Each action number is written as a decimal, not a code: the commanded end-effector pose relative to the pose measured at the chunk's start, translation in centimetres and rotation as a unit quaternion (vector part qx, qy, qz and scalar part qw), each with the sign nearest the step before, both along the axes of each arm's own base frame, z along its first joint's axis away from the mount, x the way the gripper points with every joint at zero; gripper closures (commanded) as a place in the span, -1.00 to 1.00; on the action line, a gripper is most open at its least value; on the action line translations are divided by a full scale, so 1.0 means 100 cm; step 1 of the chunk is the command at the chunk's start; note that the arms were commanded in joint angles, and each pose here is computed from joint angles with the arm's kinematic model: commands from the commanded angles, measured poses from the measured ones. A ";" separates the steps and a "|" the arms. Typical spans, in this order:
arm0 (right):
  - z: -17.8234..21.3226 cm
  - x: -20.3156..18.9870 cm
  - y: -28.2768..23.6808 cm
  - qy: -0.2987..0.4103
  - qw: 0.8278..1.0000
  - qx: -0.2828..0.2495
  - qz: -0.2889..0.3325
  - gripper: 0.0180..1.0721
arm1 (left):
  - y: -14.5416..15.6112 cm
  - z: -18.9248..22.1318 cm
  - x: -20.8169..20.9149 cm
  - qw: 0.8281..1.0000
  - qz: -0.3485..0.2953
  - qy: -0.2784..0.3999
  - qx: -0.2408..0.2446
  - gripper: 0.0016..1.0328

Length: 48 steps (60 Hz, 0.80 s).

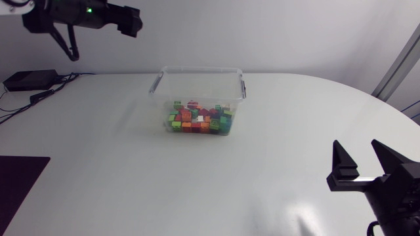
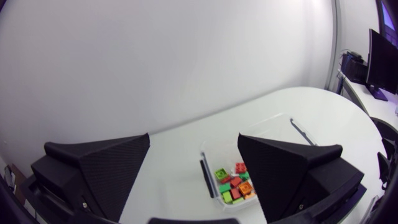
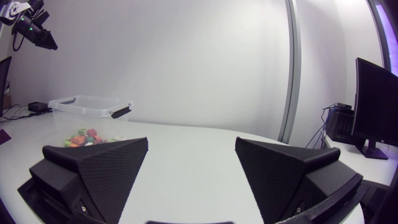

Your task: Place the duplo bricks in the container

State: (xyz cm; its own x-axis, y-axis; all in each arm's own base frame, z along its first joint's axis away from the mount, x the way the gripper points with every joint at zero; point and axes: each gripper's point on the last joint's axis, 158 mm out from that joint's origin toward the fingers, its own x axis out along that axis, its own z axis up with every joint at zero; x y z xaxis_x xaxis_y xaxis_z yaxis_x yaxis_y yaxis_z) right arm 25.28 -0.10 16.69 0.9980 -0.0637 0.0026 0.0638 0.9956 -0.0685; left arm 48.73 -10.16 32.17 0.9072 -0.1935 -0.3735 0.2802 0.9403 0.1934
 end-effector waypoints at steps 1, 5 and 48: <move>-0.009 0.001 0.001 0.010 1.000 -0.010 0.002 -0.93 | 0.020 -0.014 -0.020 1.000 0.016 -0.010 0.012 -0.92; -0.009 0.001 0.001 0.010 1.000 -0.010 0.002 -0.93 | 0.038 -0.019 -0.037 0.999 0.032 -0.015 0.013 -0.92; -0.009 0.001 0.001 0.011 1.000 -0.010 0.002 -0.93 | 0.114 -0.065 -0.167 0.988 0.125 -0.085 -0.005 -0.92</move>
